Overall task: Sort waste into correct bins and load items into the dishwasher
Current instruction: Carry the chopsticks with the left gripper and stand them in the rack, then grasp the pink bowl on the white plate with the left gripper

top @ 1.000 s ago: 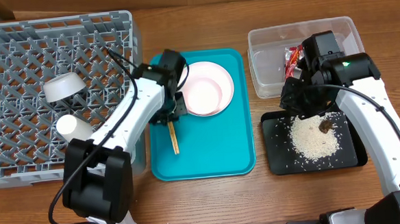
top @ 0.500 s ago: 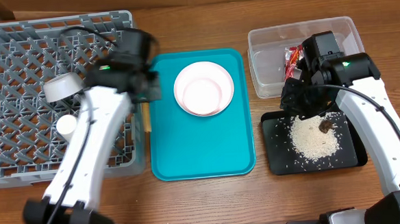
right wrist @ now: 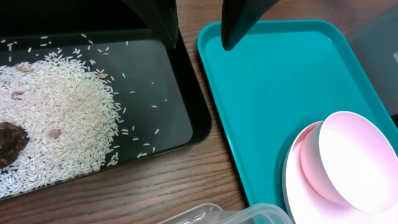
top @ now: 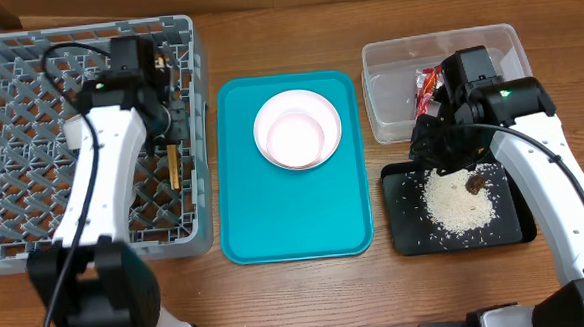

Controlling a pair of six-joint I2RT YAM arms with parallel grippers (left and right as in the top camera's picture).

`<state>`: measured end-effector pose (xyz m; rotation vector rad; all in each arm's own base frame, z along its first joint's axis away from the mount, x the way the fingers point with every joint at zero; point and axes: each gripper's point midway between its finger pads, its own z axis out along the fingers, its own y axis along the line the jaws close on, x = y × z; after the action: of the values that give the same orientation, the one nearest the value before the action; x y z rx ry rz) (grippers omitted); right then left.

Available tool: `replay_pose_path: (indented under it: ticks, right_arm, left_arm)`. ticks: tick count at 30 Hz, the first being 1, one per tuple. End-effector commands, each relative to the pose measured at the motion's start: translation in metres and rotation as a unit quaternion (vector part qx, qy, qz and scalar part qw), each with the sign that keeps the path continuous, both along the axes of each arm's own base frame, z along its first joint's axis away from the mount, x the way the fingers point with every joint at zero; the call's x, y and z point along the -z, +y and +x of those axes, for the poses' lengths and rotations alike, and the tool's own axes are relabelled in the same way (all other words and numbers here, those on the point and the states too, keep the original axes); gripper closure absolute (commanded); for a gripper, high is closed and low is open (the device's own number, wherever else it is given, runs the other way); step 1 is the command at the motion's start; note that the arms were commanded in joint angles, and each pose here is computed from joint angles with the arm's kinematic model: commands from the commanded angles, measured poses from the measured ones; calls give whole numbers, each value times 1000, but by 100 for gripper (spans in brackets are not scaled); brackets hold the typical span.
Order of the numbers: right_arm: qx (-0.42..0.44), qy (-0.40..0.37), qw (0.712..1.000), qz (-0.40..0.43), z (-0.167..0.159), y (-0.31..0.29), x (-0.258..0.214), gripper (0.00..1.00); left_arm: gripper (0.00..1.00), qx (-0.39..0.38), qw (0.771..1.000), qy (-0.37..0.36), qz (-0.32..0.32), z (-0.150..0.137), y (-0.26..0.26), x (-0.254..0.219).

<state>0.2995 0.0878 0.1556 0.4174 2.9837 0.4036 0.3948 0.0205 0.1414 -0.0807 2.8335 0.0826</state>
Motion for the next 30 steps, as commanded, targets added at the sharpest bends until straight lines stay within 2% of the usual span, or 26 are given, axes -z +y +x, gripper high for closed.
replay_pose_path:
  ticks: [1, 2, 5, 7, 10, 14, 17, 23, 30]
  right_arm:
    - [-1, -12, 1000, 2, 3, 0, -7, 74]
    - [-1, -12, 1000, 2, 3, 0, -7, 74]
    - [-1, -11, 1000, 2, 2, 0, -6, 74]
    - [-1, -11, 1000, 2, 2, 0, -6, 74]
    - [-1, -11, 1000, 2, 2, 0, -6, 74]
    - [-1, -11, 1000, 1, 2, 0, -6, 74]
    - [3, -9, 1000, -18, 2, -7, -5, 74]
    - [31, -4, 997, -72, -1, -37, -3, 73]
    - [87, 3, 993, -74, -4, -72, -7, 72]
  left_arm:
    - [83, 21, 999, 22, -7, 4, -4, 17]
    - [71, 21, 999, 24, -7, 3, -4, 17]
    - [52, 19, 1000, 13, -8, 5, -4, 7]
    - [47, 21, 1000, -4, -11, 7, -6, -10]
    - [35, 40, 997, -34, -50, 9, -24, -43]
    - [38, 101, 983, -82, -127, 9, -75, -82]
    - [39, 147, 975, -86, -143, 7, -112, -85]
    - [36, 238, 958, -70, -140, 4, -188, -63]
    - [38, 304, 945, -41, -112, 6, -257, -6]
